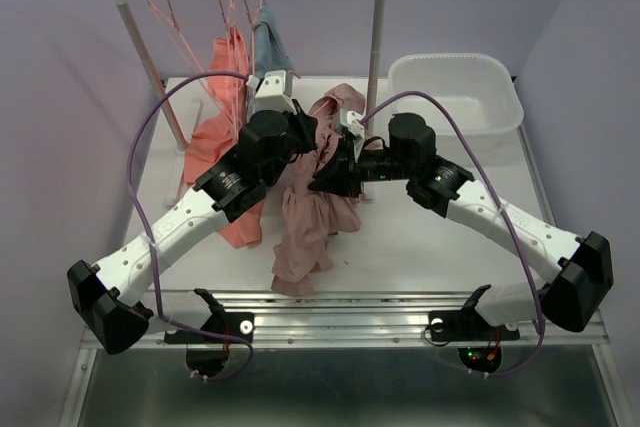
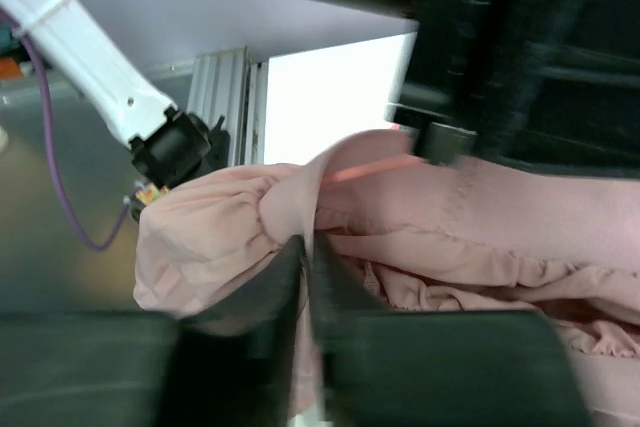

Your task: Remove the skirt from the hanger

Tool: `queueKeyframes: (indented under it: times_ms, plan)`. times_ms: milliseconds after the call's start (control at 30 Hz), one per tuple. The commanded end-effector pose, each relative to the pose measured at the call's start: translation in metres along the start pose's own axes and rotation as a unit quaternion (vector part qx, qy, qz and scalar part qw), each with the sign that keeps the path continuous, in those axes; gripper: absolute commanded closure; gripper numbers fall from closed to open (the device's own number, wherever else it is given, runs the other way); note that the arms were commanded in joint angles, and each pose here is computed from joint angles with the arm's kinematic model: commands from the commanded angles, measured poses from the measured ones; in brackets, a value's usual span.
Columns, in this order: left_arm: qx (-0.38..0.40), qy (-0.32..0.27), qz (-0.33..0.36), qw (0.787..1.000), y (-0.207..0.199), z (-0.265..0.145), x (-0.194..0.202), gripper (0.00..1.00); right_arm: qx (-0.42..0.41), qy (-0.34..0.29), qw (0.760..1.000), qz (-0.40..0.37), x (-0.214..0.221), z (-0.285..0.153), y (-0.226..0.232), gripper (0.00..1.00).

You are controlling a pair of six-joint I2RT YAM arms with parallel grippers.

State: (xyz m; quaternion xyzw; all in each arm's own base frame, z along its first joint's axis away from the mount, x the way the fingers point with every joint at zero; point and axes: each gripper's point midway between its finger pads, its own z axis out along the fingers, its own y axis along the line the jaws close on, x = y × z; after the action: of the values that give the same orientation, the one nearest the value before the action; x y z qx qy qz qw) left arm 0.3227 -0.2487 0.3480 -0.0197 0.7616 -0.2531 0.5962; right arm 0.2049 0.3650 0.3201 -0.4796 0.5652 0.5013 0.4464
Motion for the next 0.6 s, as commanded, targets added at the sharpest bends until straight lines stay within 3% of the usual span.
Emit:
queueKeyframes:
  times_ms: [0,133,333,567]
  plan:
    - [-0.003,-0.062,-0.037,0.997,-0.007,0.003,-0.031,1.00,-0.028,-0.010,0.999,-0.034,-0.018,0.002,0.021,0.99]
    - [-0.054,-0.071,-0.053,0.995,0.007,0.014,-0.028,1.00,-0.049,-0.011,0.998,-0.042,-0.020,0.005,0.037,0.99]
    - [-0.174,-0.074,-0.062,0.980,0.038,0.041,-0.019,1.00,-0.103,0.039,0.993,-0.052,0.008,0.025,0.082,0.99]
    - [-0.182,-0.085,-0.083,0.976,0.040,0.051,-0.033,1.00,-0.066,0.050,0.997,-0.005,0.043,0.017,0.096,0.99]
